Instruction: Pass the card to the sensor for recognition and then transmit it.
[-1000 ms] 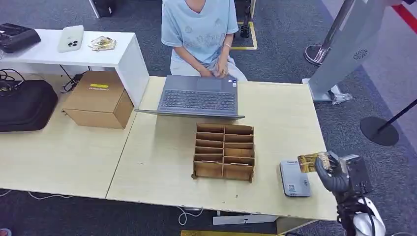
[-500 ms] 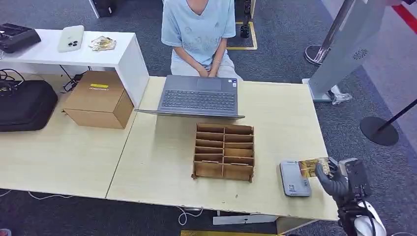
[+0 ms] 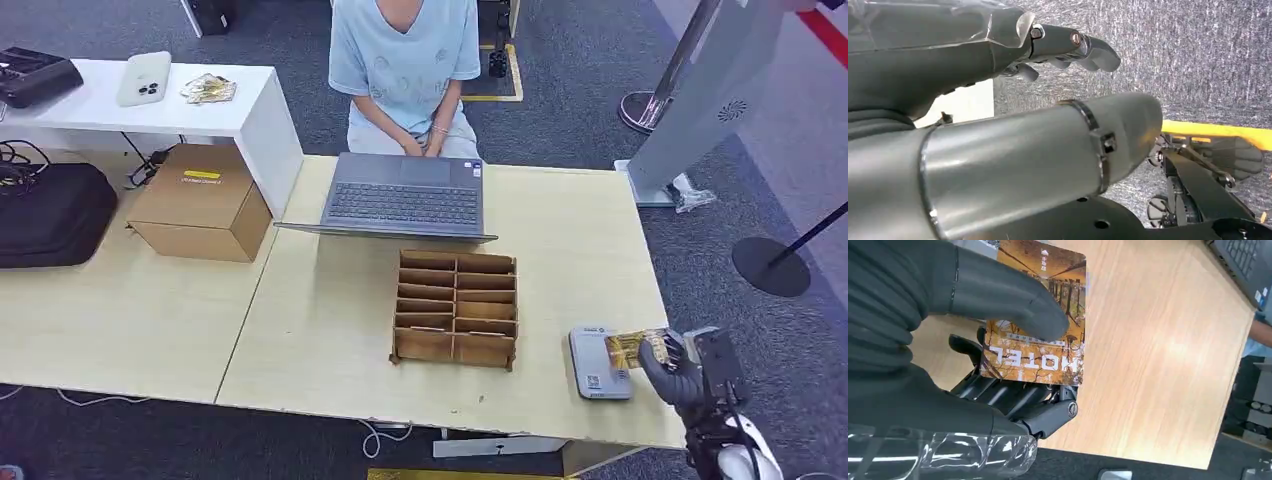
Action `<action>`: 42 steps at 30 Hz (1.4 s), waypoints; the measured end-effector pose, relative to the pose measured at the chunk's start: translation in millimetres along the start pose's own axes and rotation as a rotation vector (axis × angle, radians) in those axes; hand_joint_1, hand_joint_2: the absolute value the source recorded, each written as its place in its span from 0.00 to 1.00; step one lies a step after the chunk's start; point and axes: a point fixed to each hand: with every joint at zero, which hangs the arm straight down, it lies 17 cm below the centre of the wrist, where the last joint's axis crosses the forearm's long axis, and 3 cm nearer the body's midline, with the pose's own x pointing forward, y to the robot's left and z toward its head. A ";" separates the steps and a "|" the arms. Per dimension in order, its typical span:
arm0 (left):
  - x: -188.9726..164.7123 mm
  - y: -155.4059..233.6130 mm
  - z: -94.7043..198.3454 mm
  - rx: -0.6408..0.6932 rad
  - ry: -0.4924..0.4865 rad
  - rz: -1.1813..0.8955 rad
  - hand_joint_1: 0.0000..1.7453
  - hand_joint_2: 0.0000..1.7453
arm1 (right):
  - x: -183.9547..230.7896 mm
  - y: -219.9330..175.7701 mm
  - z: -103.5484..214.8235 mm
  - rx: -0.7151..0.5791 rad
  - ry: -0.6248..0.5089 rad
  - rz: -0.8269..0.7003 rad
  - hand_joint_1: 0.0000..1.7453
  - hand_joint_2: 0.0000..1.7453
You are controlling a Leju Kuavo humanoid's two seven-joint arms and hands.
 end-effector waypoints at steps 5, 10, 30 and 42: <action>-1.1 -0.2 0.0 -0.001 0.004 -0.017 0.00 0.00 | -9.0 3.4 4.0 0.004 0.027 0.015 1.00 1.00; -1.1 -0.2 0.0 -0.001 0.004 -0.017 0.00 0.00 | -15.0 5.5 4.8 0.009 0.048 0.031 1.00 1.00; 1.2 -1.1 0.0 -0.004 0.002 -0.016 0.00 0.00 | -26.0 21.8 -13.2 0.012 0.108 0.120 1.00 1.00; 1.6 -3.6 0.2 -0.003 0.003 -0.008 0.00 0.00 | -32.8 14.6 -16.4 -0.046 0.170 0.251 1.00 1.00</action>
